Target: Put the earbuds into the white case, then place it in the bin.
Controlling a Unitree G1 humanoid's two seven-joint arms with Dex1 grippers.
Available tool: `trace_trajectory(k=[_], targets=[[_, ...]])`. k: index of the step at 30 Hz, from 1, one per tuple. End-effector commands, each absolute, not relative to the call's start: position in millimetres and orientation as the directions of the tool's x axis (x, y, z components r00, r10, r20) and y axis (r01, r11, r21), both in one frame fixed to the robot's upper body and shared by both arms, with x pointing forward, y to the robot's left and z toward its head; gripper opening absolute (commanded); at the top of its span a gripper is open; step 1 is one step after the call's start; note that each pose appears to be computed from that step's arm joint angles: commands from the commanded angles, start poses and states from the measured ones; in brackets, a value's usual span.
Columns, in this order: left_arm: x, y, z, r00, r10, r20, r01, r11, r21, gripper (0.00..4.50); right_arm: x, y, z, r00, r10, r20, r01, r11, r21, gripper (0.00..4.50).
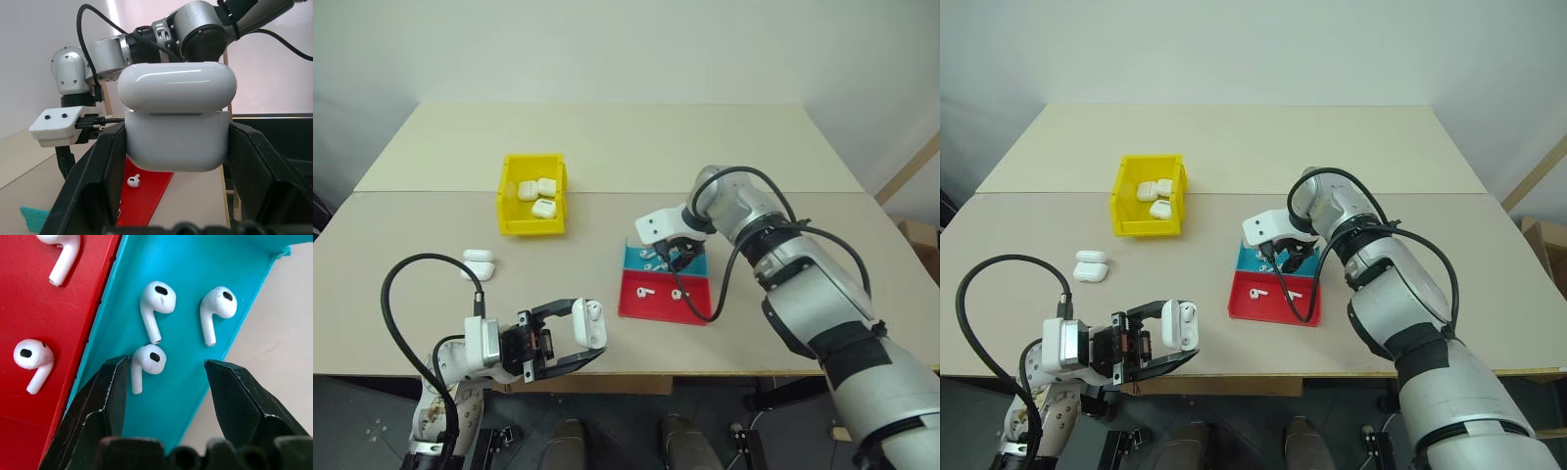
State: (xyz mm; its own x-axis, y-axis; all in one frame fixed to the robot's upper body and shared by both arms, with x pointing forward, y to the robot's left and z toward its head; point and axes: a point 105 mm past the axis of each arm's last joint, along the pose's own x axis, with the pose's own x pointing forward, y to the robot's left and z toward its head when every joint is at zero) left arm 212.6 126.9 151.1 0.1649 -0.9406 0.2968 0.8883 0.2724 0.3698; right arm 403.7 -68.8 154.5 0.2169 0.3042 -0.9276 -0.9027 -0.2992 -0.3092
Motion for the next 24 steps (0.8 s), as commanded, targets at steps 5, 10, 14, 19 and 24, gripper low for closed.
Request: trace_trajectory(k=[5,10,14,19,24], targets=[[210.9,124.4,157.7,0.149,-0.938,0.313,0.87,0.275,0.409,2.77,405.0,-65.0,169.4,0.239,0.315,-0.918,-0.879,-0.331,-0.343,2.39],[211.1,124.5,157.3,0.153,-0.939,0.308,0.871,0.276,0.407,2.77,405.4,-64.2,168.4,0.242,0.317,-0.917,-0.878,-0.331,-0.346,2.39],[211.5,124.4,157.3,0.157,-0.939,0.308,0.87,0.279,0.407,2.77,405.1,-63.3,168.2,0.241,0.317,-0.917,-0.877,-0.334,-0.345,2.39],[211.9,123.9,157.4,0.156,-0.939,0.308,0.87,0.278,0.408,2.77,404.4,-62.6,167.8,0.236,0.315,-0.919,-0.876,-0.341,-0.341,2.39],[212.0,123.3,157.9,0.155,-0.939,0.308,0.87,0.277,0.408,2.77,404.5,-63.7,166.8,0.239,0.309,-0.921,-0.872,-0.349,-0.343,2.39]])
